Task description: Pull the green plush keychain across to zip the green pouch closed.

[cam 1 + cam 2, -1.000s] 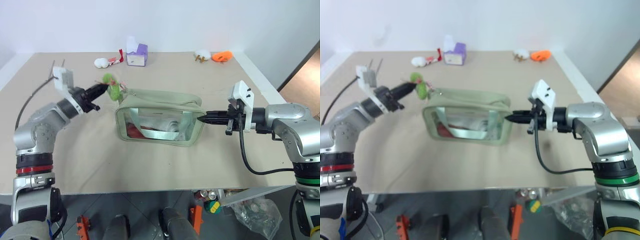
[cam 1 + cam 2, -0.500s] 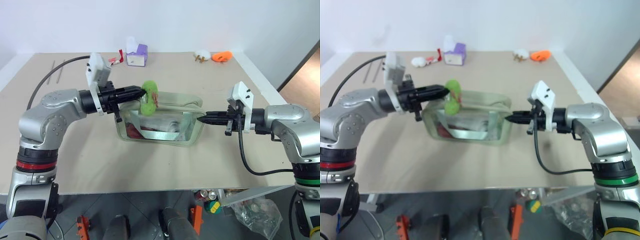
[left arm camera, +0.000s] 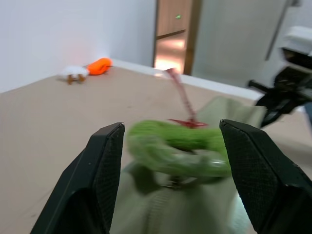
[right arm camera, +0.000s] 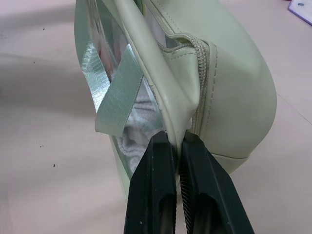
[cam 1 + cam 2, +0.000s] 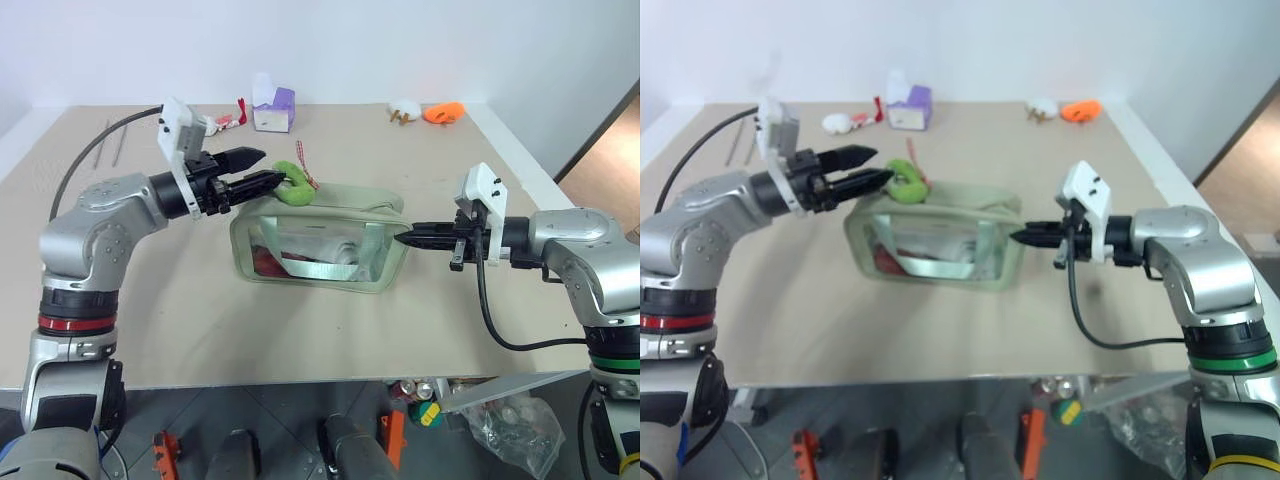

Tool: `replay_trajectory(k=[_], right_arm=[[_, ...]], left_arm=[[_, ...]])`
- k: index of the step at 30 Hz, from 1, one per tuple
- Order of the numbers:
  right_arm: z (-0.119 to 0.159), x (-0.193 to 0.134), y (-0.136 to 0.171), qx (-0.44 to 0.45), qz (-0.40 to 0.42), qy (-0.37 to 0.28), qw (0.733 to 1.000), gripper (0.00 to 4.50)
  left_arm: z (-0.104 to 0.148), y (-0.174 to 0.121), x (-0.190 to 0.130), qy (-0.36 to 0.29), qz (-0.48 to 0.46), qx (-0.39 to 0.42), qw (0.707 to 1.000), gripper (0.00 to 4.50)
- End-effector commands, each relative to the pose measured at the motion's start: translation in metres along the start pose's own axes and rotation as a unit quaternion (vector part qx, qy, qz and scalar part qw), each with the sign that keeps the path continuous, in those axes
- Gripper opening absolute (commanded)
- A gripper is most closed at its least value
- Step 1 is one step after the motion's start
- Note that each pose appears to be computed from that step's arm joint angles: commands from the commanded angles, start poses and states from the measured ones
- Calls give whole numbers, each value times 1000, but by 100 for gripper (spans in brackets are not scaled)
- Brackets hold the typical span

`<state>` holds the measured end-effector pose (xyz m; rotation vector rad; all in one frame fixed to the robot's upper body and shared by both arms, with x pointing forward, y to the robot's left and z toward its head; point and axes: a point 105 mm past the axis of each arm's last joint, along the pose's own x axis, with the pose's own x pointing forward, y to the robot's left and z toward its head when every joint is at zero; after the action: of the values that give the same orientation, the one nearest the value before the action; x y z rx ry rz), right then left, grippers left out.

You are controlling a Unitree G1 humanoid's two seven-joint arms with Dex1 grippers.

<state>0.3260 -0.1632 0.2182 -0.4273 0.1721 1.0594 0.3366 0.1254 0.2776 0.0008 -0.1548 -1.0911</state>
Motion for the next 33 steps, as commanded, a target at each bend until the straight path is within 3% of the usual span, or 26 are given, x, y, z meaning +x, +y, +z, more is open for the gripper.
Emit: replay_trajectory(k=[1, 4, 7, 10, 25, 28, 33], right_arm=[[10, 0, 0, -20, 3, -9, 1000, 0], [10, 1, 1, -20, 5, -10, 1000, 0], [9, 3, 2, -19, 7, -10, 1000, 0], [9, 3, 2, -18, 9, -11, 1000, 0], [12, 1, 3, -20, 9, -12, 1000, 0], [11, 0, 4, -18, 6, -10, 1000, 0], [10, -1, 4, -13, 5, -9, 1000, 0]], left_arm=[[21, -2, -24, -22, 1, 13, 1000, 329], [13, 10, -48, 2, 41, 2, 999, 329], [-22, 7, -78, 77, 49, -19, 996, 329], [-40, 3, -88, 107, 53, -36, 992, 329], [-66, 9, -52, 80, 46, -56, 994, 329], [-64, 15, -48, 60, 59, -57, 995, 250], [-64, 14, -49, 57, 57, -62, 995, 78]])
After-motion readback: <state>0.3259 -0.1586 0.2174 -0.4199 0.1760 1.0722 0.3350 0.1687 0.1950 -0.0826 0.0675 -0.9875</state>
